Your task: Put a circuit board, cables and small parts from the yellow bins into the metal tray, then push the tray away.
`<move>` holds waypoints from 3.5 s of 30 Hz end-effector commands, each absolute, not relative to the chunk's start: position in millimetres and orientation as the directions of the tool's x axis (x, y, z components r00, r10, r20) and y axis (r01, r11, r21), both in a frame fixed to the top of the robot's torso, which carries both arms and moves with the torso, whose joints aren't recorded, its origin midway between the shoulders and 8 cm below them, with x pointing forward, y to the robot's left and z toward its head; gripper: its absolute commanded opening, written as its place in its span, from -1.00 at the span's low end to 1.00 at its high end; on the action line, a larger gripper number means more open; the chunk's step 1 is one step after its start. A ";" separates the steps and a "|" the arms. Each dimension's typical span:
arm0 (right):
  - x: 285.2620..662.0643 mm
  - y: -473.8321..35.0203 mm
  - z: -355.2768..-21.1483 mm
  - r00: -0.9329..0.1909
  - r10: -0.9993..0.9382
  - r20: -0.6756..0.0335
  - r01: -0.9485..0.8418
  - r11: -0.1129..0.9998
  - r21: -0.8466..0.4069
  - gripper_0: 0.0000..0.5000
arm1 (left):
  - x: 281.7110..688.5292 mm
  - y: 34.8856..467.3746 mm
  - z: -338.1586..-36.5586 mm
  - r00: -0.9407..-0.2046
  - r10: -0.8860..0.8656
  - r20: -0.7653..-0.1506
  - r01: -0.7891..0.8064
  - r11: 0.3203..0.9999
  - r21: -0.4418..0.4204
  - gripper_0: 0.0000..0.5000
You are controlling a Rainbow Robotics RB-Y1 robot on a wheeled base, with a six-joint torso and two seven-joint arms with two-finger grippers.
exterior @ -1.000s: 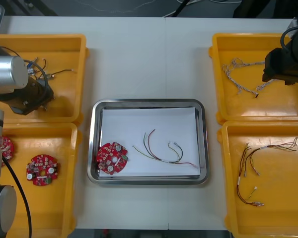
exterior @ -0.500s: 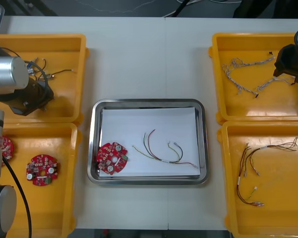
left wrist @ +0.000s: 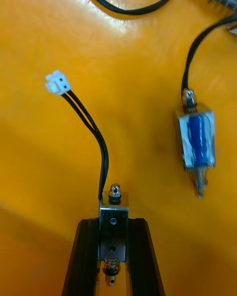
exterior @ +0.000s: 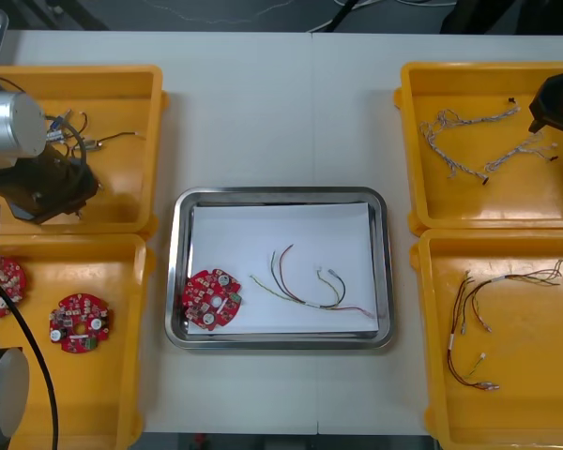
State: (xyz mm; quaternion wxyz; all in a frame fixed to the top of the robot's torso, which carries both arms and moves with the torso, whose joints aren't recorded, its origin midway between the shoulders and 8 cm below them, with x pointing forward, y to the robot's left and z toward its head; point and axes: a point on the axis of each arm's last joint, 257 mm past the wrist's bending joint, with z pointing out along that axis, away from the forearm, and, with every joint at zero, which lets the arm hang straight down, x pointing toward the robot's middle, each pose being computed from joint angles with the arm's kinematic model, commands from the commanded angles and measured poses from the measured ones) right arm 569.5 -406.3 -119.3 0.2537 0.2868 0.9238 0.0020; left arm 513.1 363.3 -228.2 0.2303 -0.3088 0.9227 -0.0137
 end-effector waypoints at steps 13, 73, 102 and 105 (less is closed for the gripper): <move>629.8 -395.7 -113.2 -0.599 0.610 -0.519 0.539 0.786 0.302 1.00 | 504.1 345.7 -111.5 -0.715 -0.427 -0.553 -0.403 0.899 -0.172 -1.00; 647.1 -405.1 -160.2 -0.623 0.561 -0.545 0.488 0.823 0.289 -1.00 | 432.5 118.1 -207.0 -0.875 0.016 -0.483 0.021 1.000 -0.005 -1.00; 586.0 -376.5 -65.8 -0.839 0.052 -0.541 0.058 0.998 0.007 -1.00 | 461.3 116.0 -260.0 -0.880 0.057 -0.471 0.056 0.998 0.016 -1.00; 576.5 -370.8 -62.3 -0.854 -0.032 -0.520 -0.019 0.999 -0.031 -1.00 | 460.2 117.6 -262.0 -0.882 0.059 -0.467 0.057 0.998 0.018 -1.00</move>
